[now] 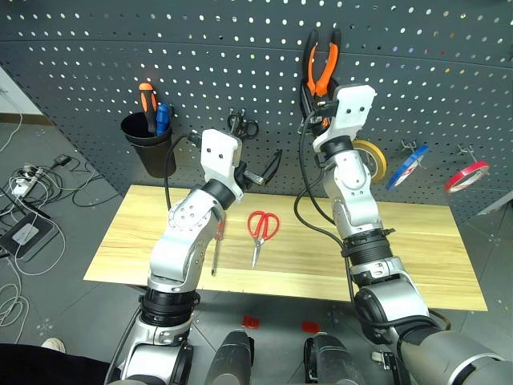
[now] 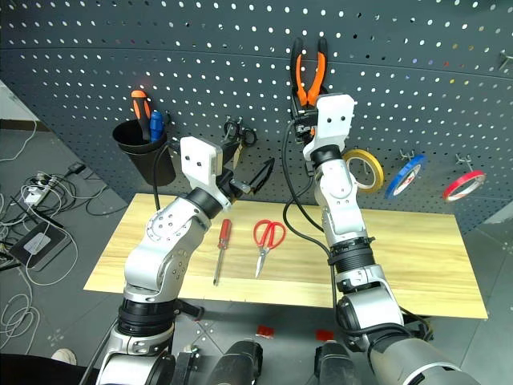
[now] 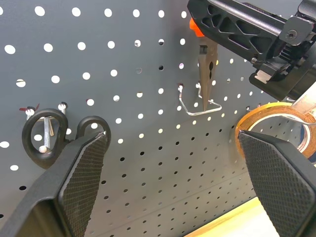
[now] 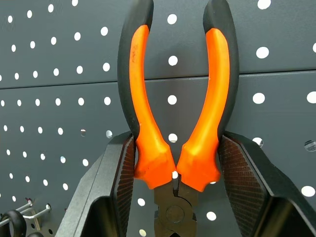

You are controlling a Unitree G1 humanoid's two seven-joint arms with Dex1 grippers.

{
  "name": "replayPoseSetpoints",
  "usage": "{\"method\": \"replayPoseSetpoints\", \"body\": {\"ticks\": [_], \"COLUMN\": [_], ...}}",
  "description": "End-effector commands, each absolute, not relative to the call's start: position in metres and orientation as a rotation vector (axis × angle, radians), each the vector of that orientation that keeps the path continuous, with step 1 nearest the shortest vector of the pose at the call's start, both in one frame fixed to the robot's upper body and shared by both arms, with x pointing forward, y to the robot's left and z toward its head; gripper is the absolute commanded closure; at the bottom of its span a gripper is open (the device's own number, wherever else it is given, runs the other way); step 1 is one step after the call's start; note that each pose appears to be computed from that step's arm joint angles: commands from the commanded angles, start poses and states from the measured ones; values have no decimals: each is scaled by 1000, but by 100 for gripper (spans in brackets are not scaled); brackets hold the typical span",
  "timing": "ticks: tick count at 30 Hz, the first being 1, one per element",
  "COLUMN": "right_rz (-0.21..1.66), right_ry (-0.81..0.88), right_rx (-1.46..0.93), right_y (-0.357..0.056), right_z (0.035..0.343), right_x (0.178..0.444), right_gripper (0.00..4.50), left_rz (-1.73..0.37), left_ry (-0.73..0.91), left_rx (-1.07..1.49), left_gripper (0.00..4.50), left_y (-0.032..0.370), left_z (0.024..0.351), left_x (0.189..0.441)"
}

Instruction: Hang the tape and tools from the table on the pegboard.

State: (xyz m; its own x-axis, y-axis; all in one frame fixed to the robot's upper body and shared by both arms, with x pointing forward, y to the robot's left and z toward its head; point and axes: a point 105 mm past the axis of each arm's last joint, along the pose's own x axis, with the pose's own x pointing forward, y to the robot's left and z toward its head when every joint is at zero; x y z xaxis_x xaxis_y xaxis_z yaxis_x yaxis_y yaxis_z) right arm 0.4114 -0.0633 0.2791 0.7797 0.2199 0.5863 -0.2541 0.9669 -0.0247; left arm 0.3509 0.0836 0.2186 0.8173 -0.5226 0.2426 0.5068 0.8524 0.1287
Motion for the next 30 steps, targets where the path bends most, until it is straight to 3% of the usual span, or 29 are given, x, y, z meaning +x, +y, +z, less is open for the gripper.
{"method": "replayPoseSetpoints", "body": {"ticks": [1, 21, 30], "right_rz": [247, 221, 257], "right_ry": [-706, -733, -639], "right_rx": [73, 85, 39], "right_y": [-66, -68, -54], "right_z": [305, 311, 267], "right_x": [404, 400, 405], "right_gripper": [214, 214, 214], "left_rz": [-553, -565, -566], "left_ry": [-341, -343, -335], "left_rx": [76, 72, 77], "left_gripper": [0, 0, 0], "left_y": [83, 79, 81], "left_z": [235, 236, 233], "left_x": [346, 346, 344]}}
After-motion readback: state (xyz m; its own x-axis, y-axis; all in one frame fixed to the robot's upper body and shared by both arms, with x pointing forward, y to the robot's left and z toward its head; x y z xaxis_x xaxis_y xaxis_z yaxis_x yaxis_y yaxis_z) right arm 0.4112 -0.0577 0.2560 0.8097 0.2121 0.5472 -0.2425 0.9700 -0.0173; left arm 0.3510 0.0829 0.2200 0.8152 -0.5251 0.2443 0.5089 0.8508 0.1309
